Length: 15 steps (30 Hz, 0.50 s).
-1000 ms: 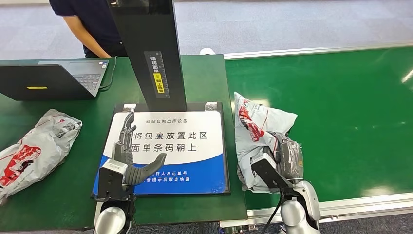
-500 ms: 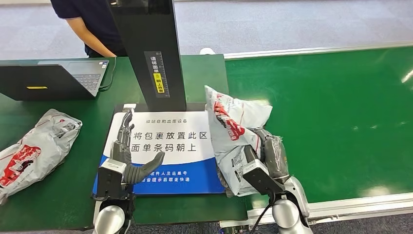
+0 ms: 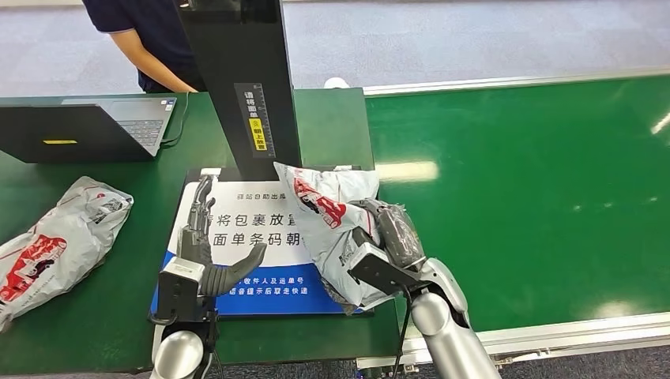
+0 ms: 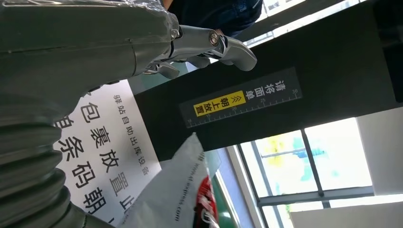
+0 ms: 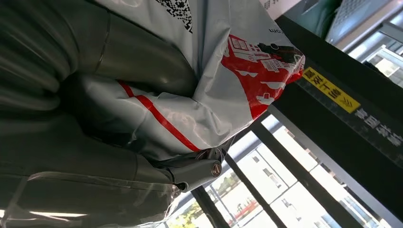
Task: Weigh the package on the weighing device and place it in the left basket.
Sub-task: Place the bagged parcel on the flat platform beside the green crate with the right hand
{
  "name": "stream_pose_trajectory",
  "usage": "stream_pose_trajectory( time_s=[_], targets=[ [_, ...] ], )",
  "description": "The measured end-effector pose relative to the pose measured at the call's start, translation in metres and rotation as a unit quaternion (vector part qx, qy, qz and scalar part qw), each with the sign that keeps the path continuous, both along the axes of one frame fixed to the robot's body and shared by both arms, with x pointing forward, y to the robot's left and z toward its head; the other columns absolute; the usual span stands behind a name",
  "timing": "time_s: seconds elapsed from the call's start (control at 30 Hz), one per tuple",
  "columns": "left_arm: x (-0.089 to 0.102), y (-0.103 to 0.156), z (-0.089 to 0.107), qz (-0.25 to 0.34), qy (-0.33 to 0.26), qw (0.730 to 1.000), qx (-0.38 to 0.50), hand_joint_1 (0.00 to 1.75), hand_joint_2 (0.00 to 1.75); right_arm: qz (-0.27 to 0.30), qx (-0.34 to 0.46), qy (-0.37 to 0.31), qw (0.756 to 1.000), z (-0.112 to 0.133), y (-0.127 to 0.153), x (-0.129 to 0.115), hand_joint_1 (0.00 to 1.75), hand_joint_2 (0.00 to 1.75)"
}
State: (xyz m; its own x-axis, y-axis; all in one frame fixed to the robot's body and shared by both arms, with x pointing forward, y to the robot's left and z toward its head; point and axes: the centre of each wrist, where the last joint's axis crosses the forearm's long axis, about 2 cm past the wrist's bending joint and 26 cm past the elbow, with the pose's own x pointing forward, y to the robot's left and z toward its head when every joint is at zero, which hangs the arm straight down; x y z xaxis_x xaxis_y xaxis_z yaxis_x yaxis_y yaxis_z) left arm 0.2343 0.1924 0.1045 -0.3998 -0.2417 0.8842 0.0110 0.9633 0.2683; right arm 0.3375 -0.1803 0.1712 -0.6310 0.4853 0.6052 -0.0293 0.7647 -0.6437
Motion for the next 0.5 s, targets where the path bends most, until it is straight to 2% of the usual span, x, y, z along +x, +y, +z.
stream_pose_trajectory(
  time_s=[0.27, 0.5],
  targets=[
    [0.003, -0.004, -0.001, -0.003, -0.003, 1.000, -0.001, 0.00, 1.75, 0.016, -0.029, 0.027, 0.999, -0.013, 0.008, 0.036, 1.75, 1.75],
    [0.006, -0.007, -0.002, -0.012, -0.008, 1.000, -0.002, 0.00, 1.75, 0.029, -0.046, 0.048, 0.997, -0.020, 0.021, 0.047, 1.75, 1.75]
  ],
)
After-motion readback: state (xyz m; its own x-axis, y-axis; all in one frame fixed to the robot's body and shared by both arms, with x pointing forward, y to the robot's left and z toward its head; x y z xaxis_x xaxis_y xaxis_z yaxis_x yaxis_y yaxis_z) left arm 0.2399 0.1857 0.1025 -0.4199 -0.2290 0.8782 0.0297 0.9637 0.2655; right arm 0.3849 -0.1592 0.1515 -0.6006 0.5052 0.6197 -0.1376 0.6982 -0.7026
